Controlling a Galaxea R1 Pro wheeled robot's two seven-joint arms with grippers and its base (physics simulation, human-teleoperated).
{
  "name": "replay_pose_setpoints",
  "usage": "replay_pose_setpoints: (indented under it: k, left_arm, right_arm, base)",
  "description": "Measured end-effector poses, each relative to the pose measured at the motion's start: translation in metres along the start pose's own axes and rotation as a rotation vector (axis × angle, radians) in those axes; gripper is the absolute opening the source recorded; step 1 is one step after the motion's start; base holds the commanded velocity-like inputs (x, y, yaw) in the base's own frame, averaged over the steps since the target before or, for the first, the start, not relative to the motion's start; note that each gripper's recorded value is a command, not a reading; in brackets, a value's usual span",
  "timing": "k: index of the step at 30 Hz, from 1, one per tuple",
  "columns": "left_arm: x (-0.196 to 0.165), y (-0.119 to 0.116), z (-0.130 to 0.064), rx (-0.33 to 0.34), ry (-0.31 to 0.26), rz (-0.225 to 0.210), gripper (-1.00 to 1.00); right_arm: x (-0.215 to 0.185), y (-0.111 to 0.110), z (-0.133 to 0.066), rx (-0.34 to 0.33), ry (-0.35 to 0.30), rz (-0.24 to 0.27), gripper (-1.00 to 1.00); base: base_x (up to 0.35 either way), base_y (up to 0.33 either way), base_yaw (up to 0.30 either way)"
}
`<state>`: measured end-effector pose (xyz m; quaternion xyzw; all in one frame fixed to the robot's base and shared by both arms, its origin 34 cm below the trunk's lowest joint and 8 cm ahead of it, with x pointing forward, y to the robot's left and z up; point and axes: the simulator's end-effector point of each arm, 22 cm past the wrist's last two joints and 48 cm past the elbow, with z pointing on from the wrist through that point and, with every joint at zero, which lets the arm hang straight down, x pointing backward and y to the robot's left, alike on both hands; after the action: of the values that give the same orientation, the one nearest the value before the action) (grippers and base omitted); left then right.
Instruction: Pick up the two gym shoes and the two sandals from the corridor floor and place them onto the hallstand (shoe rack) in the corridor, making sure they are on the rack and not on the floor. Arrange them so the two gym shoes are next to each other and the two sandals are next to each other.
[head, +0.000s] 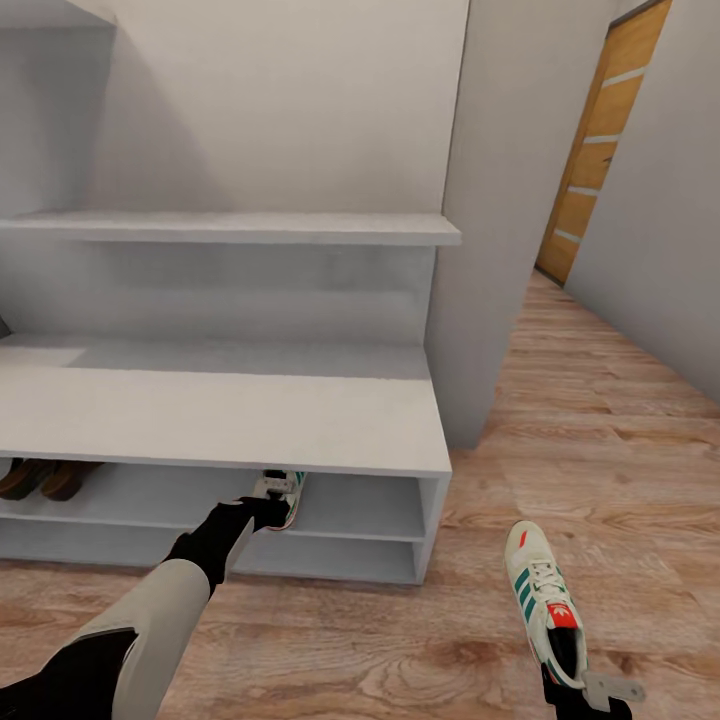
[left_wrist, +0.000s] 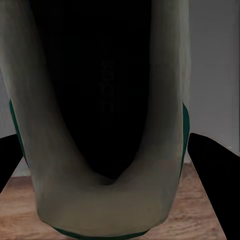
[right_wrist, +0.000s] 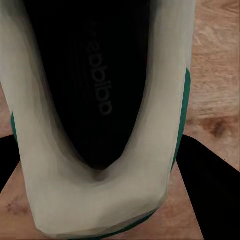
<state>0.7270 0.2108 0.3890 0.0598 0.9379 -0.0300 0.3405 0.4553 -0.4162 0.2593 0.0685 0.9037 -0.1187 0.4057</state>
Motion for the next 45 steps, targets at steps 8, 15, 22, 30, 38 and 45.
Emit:
replay_pose_setpoints:
  k: [8, 15, 22, 30, 38, 45]
  left_arm:
    - [0.000, 0.003, 0.000, -0.016, 0.000, 0.000, -1.00]
    - [0.004, 0.013, 0.000, -0.070, 0.008, -0.007, -1.00]
    - [0.012, 0.012, 0.001, -0.070, 0.016, -0.008, -1.00]
    - [0.017, 0.010, 0.003, -0.063, 0.017, -0.009, -1.00]
    - [0.023, 0.010, 0.008, -0.063, 0.021, -0.009, -1.00]
    - [0.022, 0.010, 0.007, -0.063, 0.020, -0.010, -1.00]
  right_arm:
    - [0.000, 0.000, 0.000, 0.000, 0.000, 0.000, -1.00]
    - [0.000, 0.000, 0.000, 0.000, 0.000, 0.000, -1.00]
    - [0.000, 0.000, 0.000, 0.000, 0.000, 0.000, -1.00]
    - [0.002, 0.000, 0.001, 0.003, 0.001, 0.002, -1.00]
    - [0.008, 0.000, 0.003, 0.004, 0.004, 0.003, -1.00]
    - [0.008, 0.000, 0.003, 0.004, 0.004, 0.003, -1.00]
  base:
    - [0.033, -0.015, 0.000]
    - [0.001, -0.001, 0.000]
    - [0.000, 0.000, 0.000]
    - [0.000, 0.000, 0.000]
    - [0.000, 0.000, 0.000]
    - [0.116, 0.000, 0.000]
